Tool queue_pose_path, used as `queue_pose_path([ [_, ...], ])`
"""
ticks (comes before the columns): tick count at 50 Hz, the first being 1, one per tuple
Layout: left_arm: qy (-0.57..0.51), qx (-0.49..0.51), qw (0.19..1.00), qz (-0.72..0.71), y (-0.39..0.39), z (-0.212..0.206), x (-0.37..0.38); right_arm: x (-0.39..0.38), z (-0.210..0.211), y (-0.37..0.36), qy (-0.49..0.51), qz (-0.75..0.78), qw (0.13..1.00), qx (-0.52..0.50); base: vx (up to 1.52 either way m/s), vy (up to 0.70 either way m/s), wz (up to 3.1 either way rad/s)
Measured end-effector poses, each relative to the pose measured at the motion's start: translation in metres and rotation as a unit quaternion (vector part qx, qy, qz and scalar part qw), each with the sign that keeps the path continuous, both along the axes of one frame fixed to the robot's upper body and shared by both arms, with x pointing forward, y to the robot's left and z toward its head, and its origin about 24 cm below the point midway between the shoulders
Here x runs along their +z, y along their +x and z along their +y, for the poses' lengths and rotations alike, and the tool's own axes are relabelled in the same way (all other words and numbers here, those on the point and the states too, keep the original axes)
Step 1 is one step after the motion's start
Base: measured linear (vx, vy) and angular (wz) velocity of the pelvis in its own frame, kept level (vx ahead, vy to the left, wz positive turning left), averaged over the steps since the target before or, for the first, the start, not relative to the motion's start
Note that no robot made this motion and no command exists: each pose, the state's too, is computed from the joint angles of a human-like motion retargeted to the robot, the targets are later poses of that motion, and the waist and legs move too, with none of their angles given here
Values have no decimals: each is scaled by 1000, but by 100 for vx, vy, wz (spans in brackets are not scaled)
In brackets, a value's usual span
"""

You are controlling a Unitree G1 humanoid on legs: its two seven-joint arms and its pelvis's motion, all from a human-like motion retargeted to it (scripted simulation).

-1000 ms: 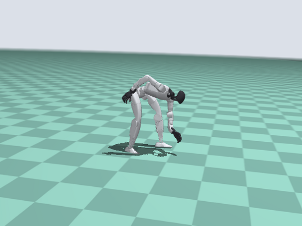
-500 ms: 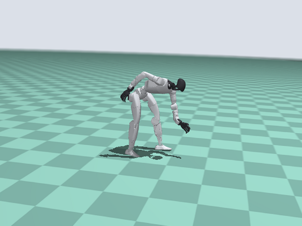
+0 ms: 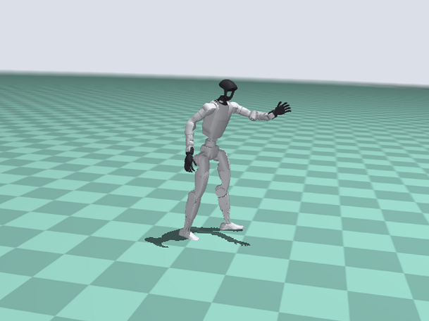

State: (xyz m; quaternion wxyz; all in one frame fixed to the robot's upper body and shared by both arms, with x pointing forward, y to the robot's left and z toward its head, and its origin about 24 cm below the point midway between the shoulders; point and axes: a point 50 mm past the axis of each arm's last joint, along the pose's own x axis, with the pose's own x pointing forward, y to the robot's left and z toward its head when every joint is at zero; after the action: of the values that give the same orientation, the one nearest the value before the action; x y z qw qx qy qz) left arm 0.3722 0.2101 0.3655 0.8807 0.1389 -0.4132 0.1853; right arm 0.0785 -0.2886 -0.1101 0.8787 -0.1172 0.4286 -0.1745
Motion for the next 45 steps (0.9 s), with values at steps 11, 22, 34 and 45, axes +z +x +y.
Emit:
queue_pose_path([
  [11,60,24,995,-76,-30,-17,97,4,-4,8,2,-18,1000,-11,10,-7,11],
  [22,80,71,980,-170,-89,-19,183,7,-11,6,-5,-20,1000,-11,6,-4,12],
  [34,78,84,967,-228,-143,-23,232,1,-18,-15,-11,13,999,-33,2,0,10],
  [45,75,40,968,-238,-135,-33,223,0,-5,3,0,-11,1000,-21,-2,0,-1],
])
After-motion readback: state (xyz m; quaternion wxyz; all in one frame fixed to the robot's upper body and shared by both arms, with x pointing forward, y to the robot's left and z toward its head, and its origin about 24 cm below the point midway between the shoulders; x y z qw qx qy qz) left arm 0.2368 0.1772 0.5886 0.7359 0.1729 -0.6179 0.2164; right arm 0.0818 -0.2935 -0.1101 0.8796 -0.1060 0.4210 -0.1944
